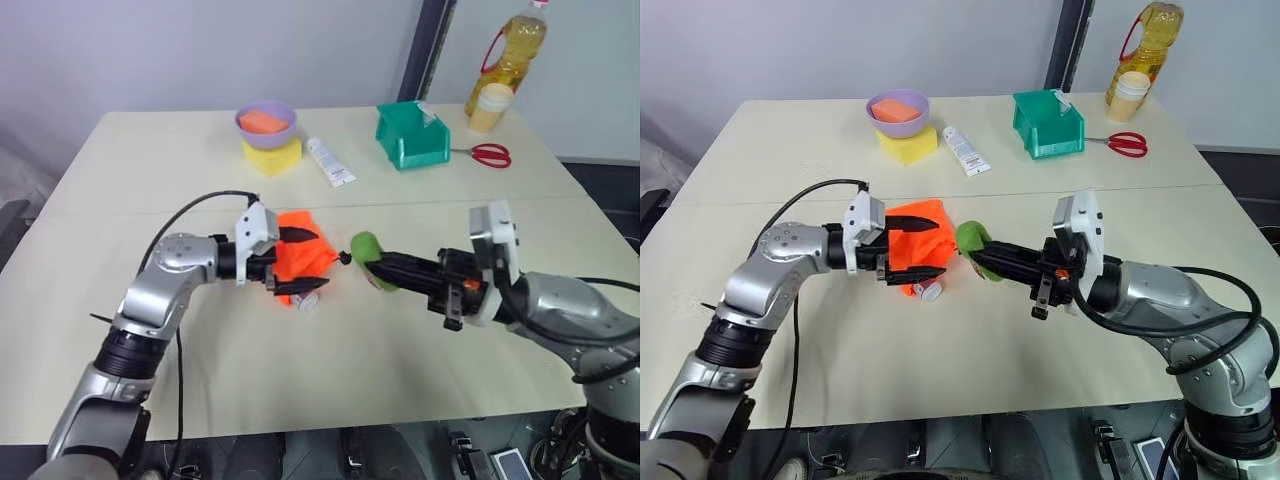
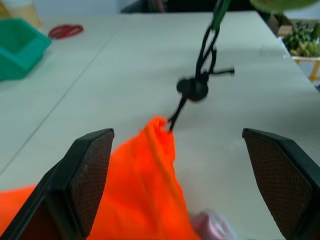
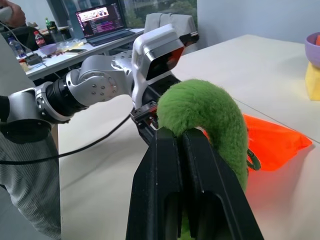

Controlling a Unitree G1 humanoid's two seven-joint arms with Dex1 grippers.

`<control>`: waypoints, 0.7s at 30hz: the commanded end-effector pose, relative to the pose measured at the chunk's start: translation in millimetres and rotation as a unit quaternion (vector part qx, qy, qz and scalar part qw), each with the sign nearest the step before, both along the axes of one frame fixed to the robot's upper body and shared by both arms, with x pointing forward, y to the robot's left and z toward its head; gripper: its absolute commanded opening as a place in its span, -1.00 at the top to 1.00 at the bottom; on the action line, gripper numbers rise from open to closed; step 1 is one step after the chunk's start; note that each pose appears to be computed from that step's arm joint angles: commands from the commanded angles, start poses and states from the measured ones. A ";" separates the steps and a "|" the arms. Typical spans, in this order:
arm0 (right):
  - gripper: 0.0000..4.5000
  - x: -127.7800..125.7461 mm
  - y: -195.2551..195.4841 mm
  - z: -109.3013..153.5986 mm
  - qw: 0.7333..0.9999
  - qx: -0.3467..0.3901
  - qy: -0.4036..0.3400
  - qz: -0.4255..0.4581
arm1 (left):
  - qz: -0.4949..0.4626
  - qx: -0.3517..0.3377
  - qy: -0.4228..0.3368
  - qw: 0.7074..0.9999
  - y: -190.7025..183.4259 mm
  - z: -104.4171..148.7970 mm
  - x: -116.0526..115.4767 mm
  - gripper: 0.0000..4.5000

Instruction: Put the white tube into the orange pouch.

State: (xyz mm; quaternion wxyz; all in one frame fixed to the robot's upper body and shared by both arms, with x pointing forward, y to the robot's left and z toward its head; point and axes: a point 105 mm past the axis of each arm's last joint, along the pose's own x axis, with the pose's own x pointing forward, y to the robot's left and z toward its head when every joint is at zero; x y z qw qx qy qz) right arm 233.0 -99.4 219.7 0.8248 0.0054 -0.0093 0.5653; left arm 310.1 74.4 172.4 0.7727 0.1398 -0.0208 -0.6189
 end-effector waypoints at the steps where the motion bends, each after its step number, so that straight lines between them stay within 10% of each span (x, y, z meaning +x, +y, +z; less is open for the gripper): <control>1: 1.00 -4.4 4.4 7.1 1.000 0.012 -0.020 0.009 | -0.019 -0.023 -0.026 0.999 -13.2 12.4 -5.1 -0.95; 9: 1.00 -1.6 5.9 8.9 0.999 0.027 -0.019 0.005 | 0.019 -0.032 -0.035 0.999 -7.4 11.0 7.0 -0.95; 21: 1.00 3.1 7.4 111.0 0.972 0.195 -0.128 0.009 | 0.077 -0.065 -0.003 0.995 32.2 23.0 15.8 -0.95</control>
